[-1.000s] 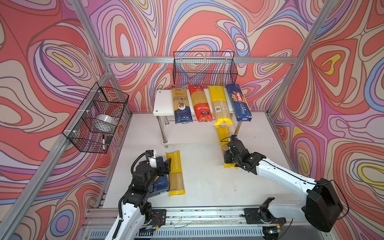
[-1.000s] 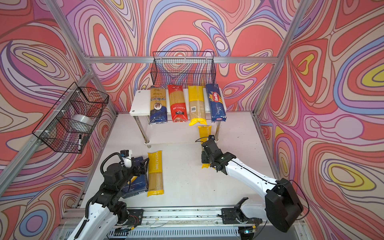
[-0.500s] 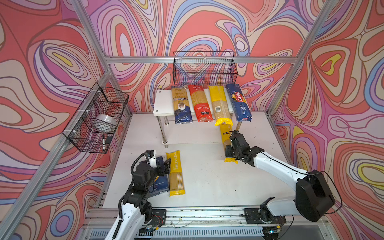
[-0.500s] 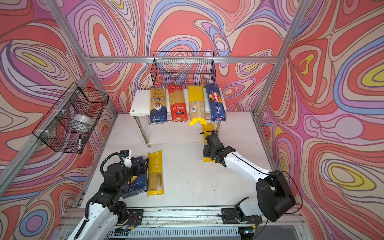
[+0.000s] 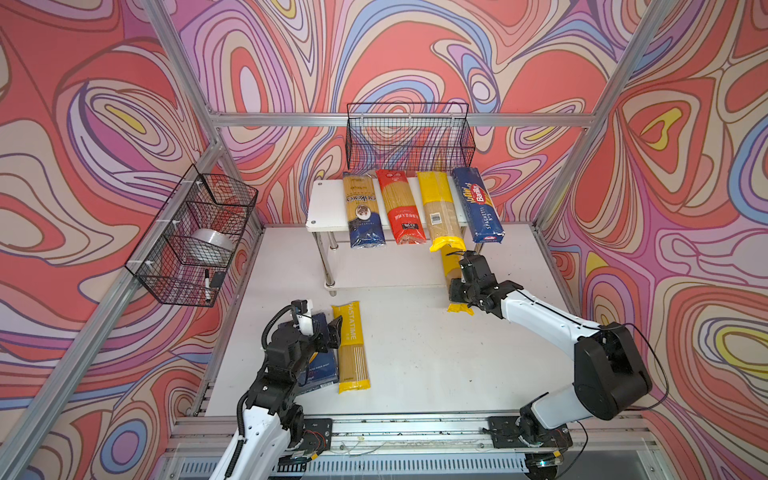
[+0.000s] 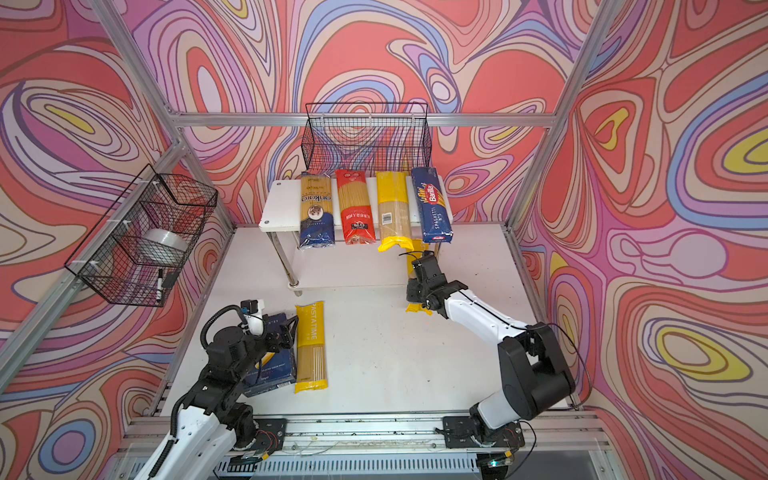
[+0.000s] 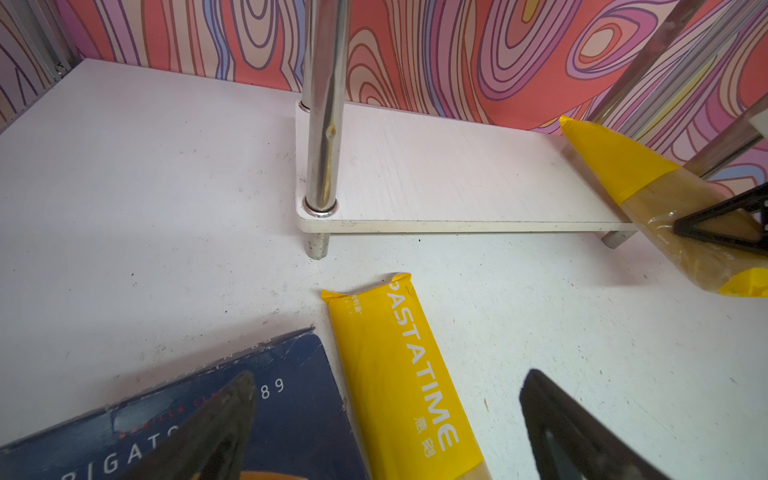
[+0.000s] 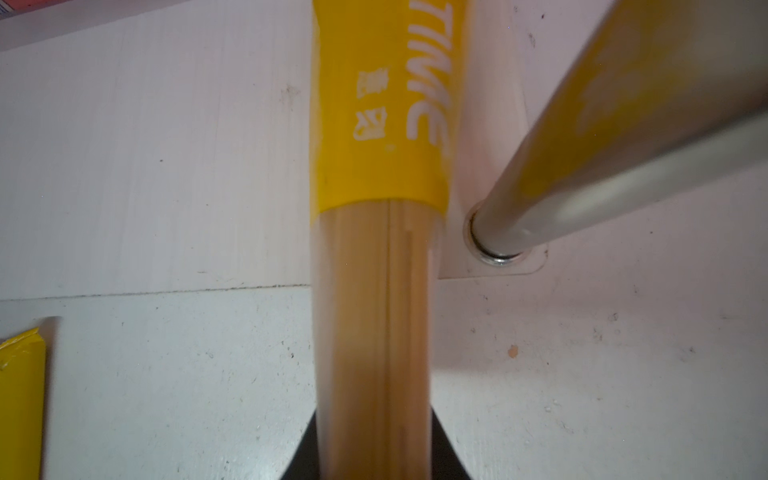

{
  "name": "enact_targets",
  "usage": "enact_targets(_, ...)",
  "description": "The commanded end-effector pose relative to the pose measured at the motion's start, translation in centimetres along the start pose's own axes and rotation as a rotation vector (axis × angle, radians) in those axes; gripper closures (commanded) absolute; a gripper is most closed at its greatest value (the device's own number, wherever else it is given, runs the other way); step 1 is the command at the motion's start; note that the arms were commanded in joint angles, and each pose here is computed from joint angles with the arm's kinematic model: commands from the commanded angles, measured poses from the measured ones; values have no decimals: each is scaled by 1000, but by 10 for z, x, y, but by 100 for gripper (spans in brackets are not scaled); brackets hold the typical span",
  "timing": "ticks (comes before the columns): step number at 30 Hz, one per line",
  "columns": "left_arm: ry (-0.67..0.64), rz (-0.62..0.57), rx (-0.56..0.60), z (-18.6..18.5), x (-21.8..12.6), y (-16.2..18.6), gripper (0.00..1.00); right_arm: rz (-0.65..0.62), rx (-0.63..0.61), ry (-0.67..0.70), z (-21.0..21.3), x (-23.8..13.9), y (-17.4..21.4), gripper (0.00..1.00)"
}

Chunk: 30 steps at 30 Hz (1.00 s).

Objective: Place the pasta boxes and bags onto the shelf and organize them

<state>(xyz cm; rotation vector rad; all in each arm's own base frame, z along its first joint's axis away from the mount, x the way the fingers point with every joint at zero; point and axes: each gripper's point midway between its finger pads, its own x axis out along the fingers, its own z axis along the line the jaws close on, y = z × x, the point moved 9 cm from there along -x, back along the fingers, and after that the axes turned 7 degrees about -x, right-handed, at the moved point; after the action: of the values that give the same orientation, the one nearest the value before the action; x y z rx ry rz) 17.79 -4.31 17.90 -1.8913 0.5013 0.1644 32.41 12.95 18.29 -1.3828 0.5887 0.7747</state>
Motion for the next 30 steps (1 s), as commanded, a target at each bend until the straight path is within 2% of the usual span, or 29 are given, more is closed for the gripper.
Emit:
enact_targets(1, 18, -25, 0, -4, -2, -8, 0, -179, 9, -58, 9, -13, -42, 98)
enact_targets(3, 17, -25, 0, -4, -2, -8, 0, -171, 8, -66, 9, -13, -42, 89)
enact_targets(6, 17, -23, 0, -4, -2, -7, 0, -173, 13, -55, 7, -12, -41, 81)
enact_targets(9, 18, -24, 0, -4, -2, -8, 0, -181, 17, -48, 6, -13, -40, 56)
enact_targets(16, 19, -22, 0, -4, -2, -8, 0, -161, 13, -32, 5, -10, -42, 43)
enact_targets(19, 19, -20, 0, -4, -2, -7, 0, -152, 15, -42, 5, -15, -40, 40)
enact_targets(26, 20, -23, 0, -5, -2, -8, 0, -122, 22, -132, 3, -38, -16, 39)
enact_targets(30, 20, -26, 0, -4, -3, -8, 0, -114, 69, -207, -2, -62, 8, 40)
